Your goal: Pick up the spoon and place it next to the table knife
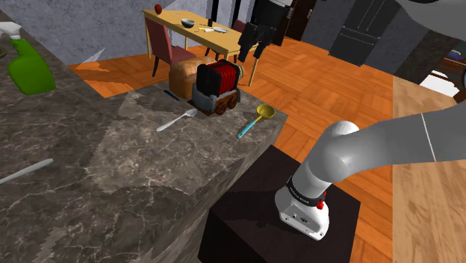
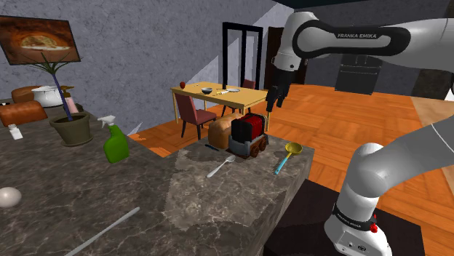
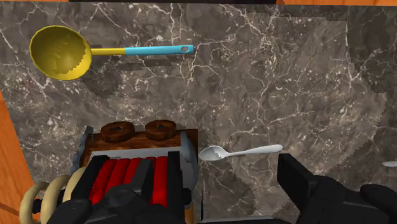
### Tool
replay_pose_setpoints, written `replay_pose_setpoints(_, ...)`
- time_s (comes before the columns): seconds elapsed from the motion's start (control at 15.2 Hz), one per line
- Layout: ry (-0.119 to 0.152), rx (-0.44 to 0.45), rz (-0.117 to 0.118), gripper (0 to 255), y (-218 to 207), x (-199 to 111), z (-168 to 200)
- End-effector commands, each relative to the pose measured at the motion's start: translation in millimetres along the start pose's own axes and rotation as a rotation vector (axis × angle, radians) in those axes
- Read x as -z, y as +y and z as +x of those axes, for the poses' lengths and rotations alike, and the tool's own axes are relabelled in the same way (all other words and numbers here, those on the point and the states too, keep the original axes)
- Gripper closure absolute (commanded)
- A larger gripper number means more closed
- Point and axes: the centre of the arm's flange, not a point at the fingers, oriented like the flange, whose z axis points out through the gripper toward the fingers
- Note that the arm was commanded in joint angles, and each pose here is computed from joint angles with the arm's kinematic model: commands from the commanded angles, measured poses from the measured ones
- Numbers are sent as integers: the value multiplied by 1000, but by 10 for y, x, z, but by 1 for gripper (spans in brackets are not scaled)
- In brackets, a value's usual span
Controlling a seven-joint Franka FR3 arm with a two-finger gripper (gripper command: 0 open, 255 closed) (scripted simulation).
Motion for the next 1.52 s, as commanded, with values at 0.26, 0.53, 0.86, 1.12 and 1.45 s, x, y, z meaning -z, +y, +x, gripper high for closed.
replay_pose_setpoints(0.26,-8,200,48,0,101,-437,317)
replay_pose_setpoints(0.53,-17,400,97,0,116,-879,643)
replay_pose_setpoints(0.86,-27,651,157,0,15,-1433,1035)
replay_pose_setpoints(1.12,-36,851,205,0,-158,-1873,1316)
replay_pose_setpoints(1.45,-46,1101,266,0,-475,-2411,1601)
